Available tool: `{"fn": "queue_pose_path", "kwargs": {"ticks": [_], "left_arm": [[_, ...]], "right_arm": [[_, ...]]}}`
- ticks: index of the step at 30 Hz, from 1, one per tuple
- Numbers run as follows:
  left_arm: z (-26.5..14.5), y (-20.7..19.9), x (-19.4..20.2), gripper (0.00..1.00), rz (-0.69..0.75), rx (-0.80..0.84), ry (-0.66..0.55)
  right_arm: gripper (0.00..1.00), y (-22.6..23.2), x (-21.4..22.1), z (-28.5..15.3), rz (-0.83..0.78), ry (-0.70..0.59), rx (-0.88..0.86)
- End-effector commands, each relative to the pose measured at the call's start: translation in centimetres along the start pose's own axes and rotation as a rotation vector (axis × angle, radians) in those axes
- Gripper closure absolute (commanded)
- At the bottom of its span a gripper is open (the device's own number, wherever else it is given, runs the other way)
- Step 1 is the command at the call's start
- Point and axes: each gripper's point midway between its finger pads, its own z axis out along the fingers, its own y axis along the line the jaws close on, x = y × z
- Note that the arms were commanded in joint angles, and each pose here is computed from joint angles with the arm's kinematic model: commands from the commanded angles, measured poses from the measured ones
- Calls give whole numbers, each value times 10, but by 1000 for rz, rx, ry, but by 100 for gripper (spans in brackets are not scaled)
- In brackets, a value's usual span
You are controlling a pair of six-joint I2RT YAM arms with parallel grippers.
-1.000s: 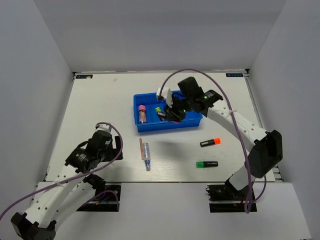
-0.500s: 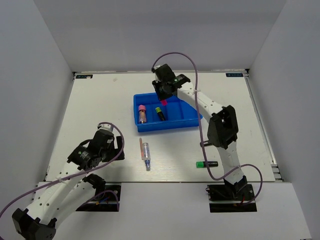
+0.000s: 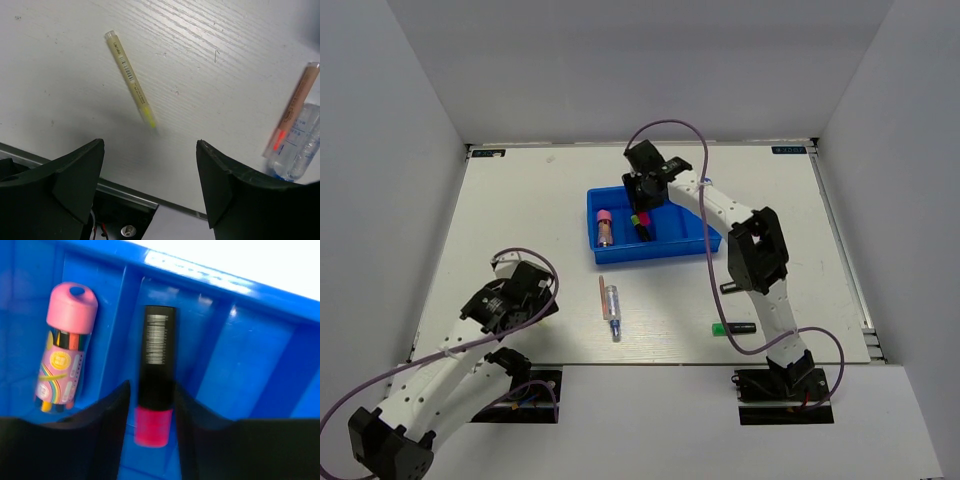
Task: Sort the stationery into containers
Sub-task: Place the pen in the storage box, then pick up the pen from the center of the board.
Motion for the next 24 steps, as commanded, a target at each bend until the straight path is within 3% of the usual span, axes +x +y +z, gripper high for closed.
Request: {"fn": "queue_pose_path", "kwargs": {"ticks": [1, 8, 10, 13, 14, 15, 16, 17, 18, 20, 22, 23, 24], "left_arm": [[4, -1, -6, 14, -45, -18, -29], [15, 7, 5, 13, -134, -81, -13], [21, 2, 8, 15, -160, -67, -8], [21, -4, 6, 16, -162, -59, -1], [21, -4, 5, 16, -156, -64, 1], [17, -7, -1, 17, -144, -53, -9], [17, -5, -2, 20, -133, -64, -13], [16, -6, -5, 21, -130, -60, -20], [16, -5, -6, 23, -107, -60, -22], [16, -6, -8, 33, -104, -51, -28], [17, -9, -9, 43, -81, -27, -25], [18, -11, -7, 57, -67, -15, -14], [17, -14, -5, 62, -62, 5, -2]], "right_arm": [[54, 11, 1, 5, 7, 2, -54], [29, 14, 8, -13, -17, 7, -98], [29, 24, 8, -31, -74, -3, -172], [42, 34, 12, -77, -303, -55, -334], [64, 35, 26, -99, -362, -64, -422], [74, 29, 24, -116, -525, -187, -437], [79, 31, 29, -123, -581, -234, -477], [81, 27, 48, -142, -633, -277, -497], [83, 17, 46, -155, -784, -405, -460], [78, 9, 56, -173, -924, -440, -462], [79, -10, 89, -176, -1011, -357, -453], [81, -24, 111, -165, -1073, -308, -433], [87, -35, 136, -155, -1094, -255, -434]]}}
